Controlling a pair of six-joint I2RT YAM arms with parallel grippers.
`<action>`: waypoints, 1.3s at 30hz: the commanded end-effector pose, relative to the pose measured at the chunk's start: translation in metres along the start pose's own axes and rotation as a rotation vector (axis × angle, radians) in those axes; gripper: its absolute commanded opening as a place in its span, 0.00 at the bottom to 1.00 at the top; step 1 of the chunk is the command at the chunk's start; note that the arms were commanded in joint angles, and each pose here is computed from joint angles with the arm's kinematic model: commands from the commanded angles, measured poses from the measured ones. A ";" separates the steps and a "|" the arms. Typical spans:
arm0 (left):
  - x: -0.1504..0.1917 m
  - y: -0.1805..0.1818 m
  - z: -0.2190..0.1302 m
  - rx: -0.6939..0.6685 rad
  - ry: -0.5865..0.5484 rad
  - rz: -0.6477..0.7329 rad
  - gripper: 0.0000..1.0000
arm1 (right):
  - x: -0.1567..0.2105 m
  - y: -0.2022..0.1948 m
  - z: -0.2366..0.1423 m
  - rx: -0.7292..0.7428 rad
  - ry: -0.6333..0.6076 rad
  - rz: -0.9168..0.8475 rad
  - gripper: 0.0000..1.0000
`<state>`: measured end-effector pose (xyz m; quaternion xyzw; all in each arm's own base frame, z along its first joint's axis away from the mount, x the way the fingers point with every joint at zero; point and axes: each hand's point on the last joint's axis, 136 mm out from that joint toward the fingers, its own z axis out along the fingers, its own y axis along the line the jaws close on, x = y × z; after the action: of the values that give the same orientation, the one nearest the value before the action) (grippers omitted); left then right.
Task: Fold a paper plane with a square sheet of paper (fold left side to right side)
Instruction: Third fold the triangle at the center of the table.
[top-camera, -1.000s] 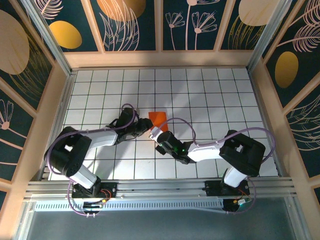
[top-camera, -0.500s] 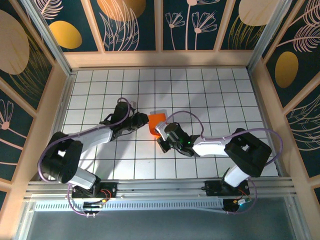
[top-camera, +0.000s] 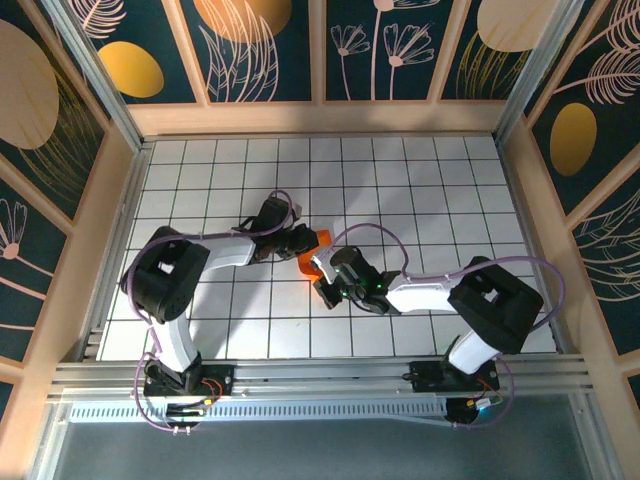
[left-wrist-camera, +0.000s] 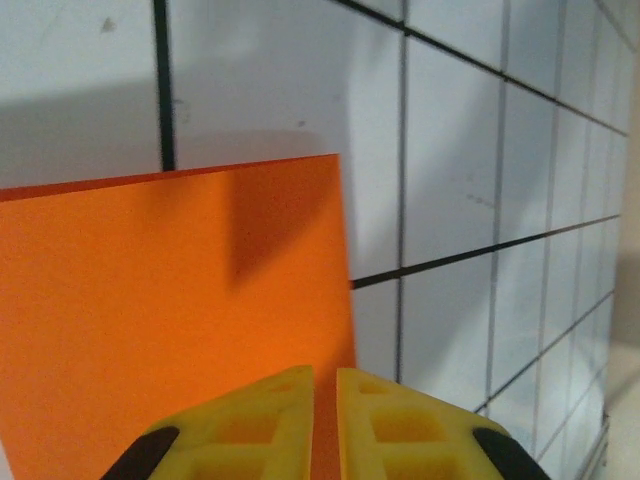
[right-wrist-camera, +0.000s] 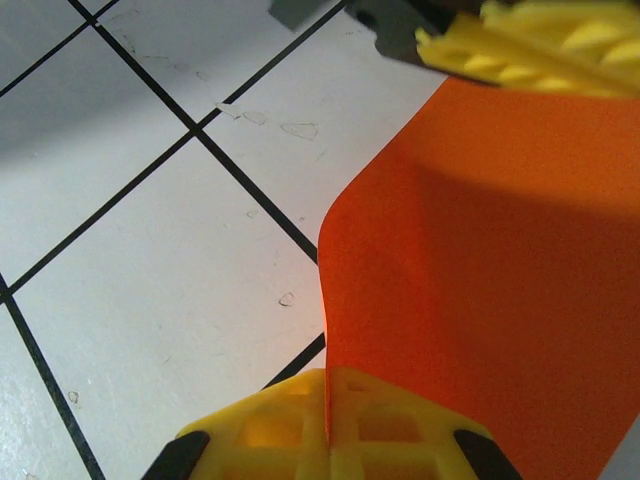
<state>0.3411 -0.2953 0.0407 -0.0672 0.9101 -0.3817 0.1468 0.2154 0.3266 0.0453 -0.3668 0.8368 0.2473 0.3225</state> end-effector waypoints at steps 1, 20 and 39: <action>0.003 0.011 0.009 -0.045 0.033 0.022 0.12 | 0.008 -0.001 0.001 -0.014 0.014 0.031 0.01; 0.019 0.045 0.021 -0.141 0.064 0.017 0.08 | 0.000 0.004 -0.005 -0.108 0.002 0.083 0.15; 0.020 0.046 0.022 -0.144 0.067 0.017 0.08 | -0.007 0.006 -0.012 -0.137 -0.026 0.097 0.22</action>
<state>0.3411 -0.2917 0.0140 -0.0562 0.9260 -0.3474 0.1364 0.2081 0.3255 0.0487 -0.3509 0.8373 0.3100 0.2823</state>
